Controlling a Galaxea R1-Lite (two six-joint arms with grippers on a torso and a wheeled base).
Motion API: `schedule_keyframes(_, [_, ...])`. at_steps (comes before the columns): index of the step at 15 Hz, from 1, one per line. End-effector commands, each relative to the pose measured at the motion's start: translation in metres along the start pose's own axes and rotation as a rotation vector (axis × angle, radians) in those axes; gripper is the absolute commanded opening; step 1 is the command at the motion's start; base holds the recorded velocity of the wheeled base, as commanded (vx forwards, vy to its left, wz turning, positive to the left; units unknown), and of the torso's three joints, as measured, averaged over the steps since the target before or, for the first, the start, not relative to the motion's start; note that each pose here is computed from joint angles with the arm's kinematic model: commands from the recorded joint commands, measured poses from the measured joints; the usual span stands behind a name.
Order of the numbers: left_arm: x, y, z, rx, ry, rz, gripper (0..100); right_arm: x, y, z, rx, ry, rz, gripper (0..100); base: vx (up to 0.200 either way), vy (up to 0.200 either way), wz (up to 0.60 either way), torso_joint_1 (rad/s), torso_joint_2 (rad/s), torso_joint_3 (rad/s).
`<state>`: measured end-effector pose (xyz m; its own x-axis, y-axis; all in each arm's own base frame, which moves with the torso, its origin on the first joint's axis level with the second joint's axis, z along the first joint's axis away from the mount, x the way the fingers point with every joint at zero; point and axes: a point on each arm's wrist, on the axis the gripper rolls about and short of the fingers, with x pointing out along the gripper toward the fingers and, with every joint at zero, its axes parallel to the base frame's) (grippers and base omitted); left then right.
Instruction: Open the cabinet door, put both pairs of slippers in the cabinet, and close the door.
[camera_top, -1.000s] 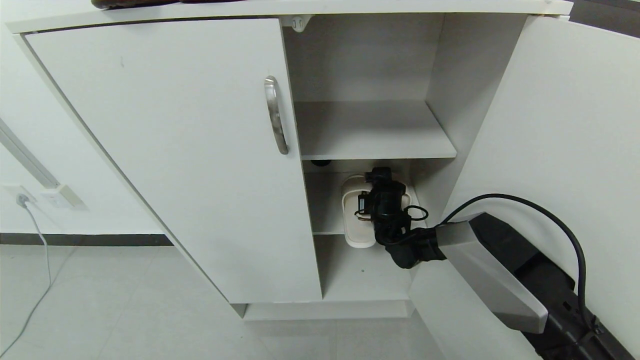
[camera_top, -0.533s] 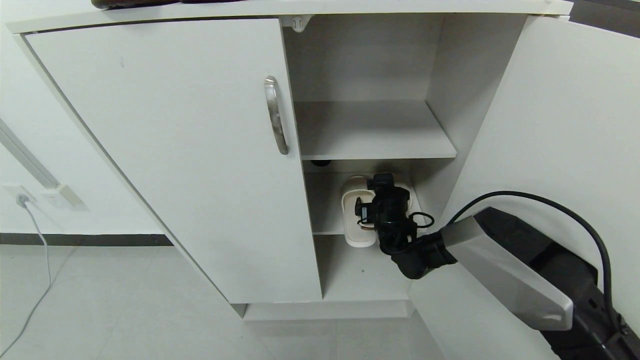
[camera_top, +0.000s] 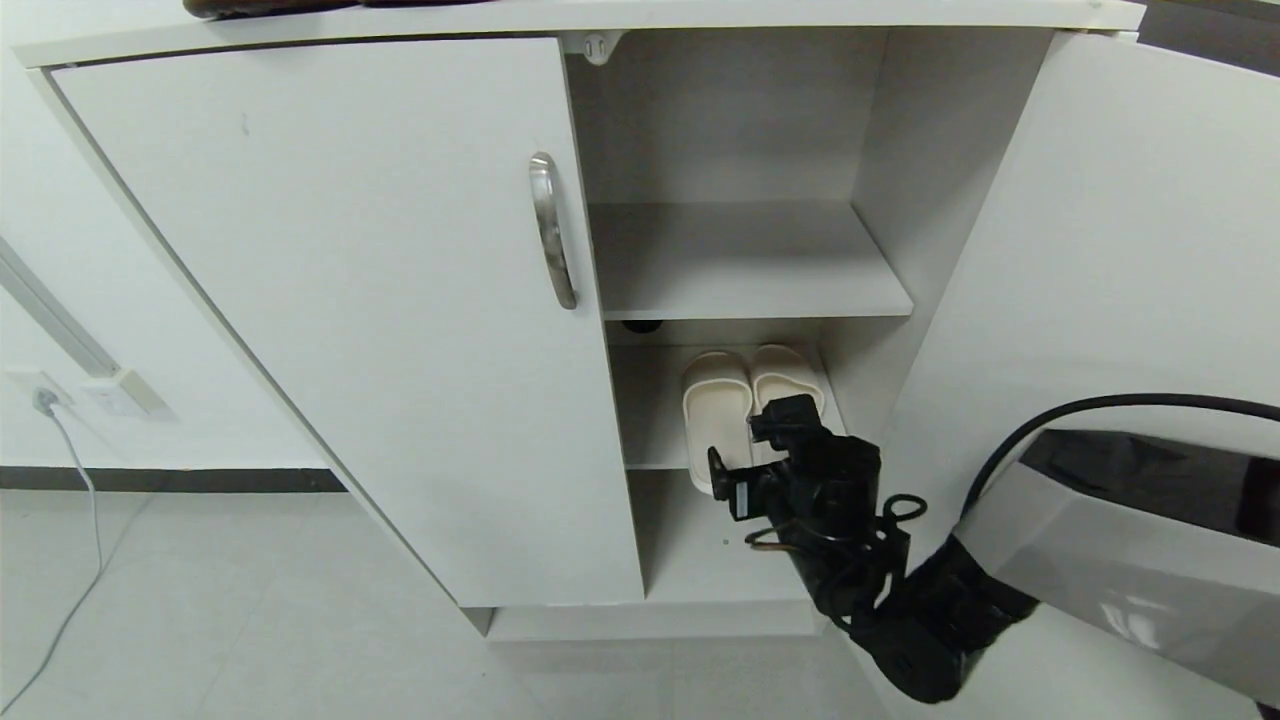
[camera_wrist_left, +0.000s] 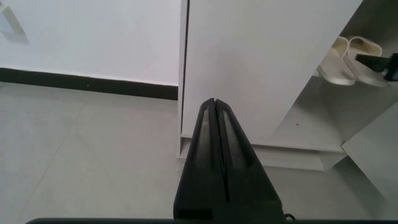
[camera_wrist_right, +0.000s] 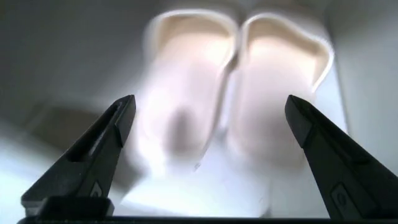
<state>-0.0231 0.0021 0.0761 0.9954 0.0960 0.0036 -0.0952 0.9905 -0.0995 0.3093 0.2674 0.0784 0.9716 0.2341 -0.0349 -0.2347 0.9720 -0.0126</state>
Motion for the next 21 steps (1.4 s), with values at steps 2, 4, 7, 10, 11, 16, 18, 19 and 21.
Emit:
schedule_keyframes(2, [0.0, 0.0, 0.0, 0.0, 0.0, 0.001, 0, -0.075, 0.005, 0.02, 0.026, -0.034, 0.167, 100, 0.0, 0.0, 0.0, 0.0, 0.0, 0.0])
schedule_keyframes(4, [0.0, 0.0, 0.0, 0.0, 0.002, -0.001, 0, -0.08, 0.005, 0.018, 0.045, -0.017, 0.201, 100, 0.0, 0.0, 0.0, 0.0, 0.0, 0.0])
schedule_keyframes(7, [0.0, 0.0, 0.0, -0.002, 0.001, -0.001, 0, -0.08, 0.009, 0.014, 0.046, -0.003, 0.21, 100, -0.067, 0.0, 0.0, -0.001, 0.0, 0.002])
schedule_keyframes(10, [0.0, 0.0, 0.0, -0.003, 0.0, 0.001, 0, -0.082, 0.01, 0.013, 0.047, 0.001, 0.216, 100, -0.2, 0.0, 0.0, 0.006, 0.0, 0.005])
schedule_keyframes(11, [0.0, 0.0, 0.0, -0.005, 0.001, -0.001, 0, -0.082, 0.01, 0.012, 0.046, 0.003, 0.216, 100, -0.2, 0.0, 0.0, 0.002, 0.01, 0.007])
schedule_keyframes(16, [0.0, 0.0, 0.0, -0.003, 0.001, -0.001, 0, -0.081, 0.009, 0.012, 0.048, 0.0, 0.21, 100, -0.04, 0.0, 0.0, 0.0, 0.0, 0.0])
schedule_keyframes(18, [0.0, 0.0, 0.0, -0.002, 0.002, -0.001, 0, -0.08, 0.007, 0.012, 0.048, 0.0, 0.203, 100, 0.0, 0.0, 0.0, 0.0, 0.0, 0.0])
schedule_keyframes(19, [0.0, 0.0, 0.0, -0.002, 0.001, -0.003, 0, -0.08, 0.006, 0.012, 0.047, 0.002, 0.2, 100, 0.0, 0.0, 0.0, 0.0, 0.0, 0.0])
schedule_keyframes(21, [0.0, 0.0, 0.0, -0.002, 0.001, -0.003, 0, -0.08, 0.006, 0.012, 0.047, 0.002, 0.199, 100, 0.0, 0.0, 0.0, 0.0, 0.0, 0.0])
